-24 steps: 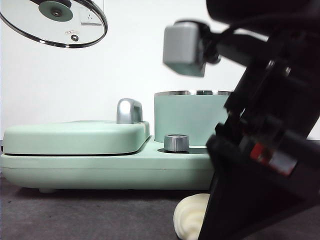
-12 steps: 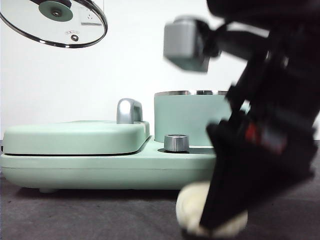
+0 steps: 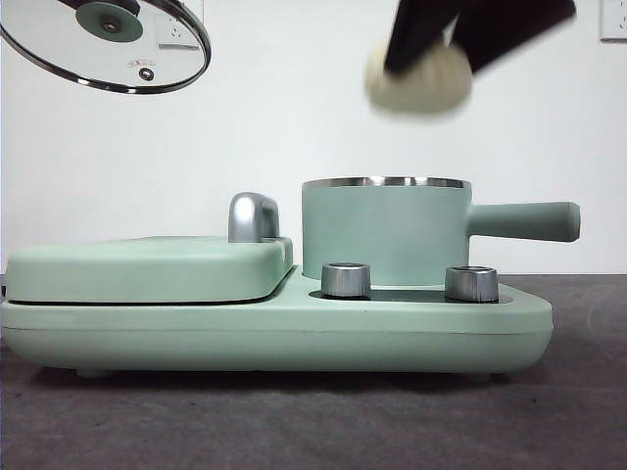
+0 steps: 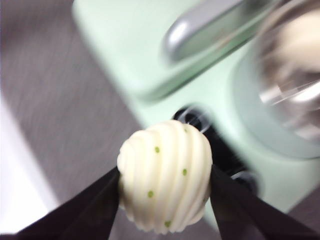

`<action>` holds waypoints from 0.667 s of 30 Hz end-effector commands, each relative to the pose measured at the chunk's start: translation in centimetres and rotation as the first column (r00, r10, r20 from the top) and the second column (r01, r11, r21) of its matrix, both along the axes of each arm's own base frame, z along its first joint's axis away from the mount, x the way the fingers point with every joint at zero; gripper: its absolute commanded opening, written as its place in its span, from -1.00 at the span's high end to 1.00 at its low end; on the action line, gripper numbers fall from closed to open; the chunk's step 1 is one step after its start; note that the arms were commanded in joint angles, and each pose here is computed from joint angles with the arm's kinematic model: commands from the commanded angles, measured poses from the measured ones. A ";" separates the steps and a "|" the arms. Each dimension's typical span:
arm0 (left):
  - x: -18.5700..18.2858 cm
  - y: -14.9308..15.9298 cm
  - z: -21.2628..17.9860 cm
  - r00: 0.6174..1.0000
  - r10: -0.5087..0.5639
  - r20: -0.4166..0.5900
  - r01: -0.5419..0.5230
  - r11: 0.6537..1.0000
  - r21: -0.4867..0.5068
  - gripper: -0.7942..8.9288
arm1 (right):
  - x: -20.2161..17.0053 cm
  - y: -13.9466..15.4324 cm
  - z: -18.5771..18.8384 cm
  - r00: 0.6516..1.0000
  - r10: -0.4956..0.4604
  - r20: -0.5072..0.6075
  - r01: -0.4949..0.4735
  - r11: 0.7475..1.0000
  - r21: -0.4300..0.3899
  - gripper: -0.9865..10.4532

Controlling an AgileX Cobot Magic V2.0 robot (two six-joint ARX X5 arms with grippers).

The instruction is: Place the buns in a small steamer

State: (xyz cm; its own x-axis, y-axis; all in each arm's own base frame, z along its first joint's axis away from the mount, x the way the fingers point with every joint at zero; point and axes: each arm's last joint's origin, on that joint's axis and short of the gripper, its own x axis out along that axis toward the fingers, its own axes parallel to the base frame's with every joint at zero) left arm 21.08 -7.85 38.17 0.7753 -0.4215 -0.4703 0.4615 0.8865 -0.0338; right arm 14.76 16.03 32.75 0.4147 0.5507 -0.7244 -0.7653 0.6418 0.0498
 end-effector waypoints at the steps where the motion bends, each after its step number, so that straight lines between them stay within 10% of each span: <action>1: 0.1 -0.1 0.8 0.999 -0.011 0.045 0.011 1.000 -0.012 0.82 | 1.8 -0.1 2.1 0.997 -0.075 0.023 0.073 0.996 0.046 0.37; 20: 0.2 -0.2 0.9 0.999 -0.011 0.053 0.011 1.000 -0.015 0.82 | 15.9 1.4 -1.9 0.975 -0.217 -0.037 0.211 0.969 -0.129 0.37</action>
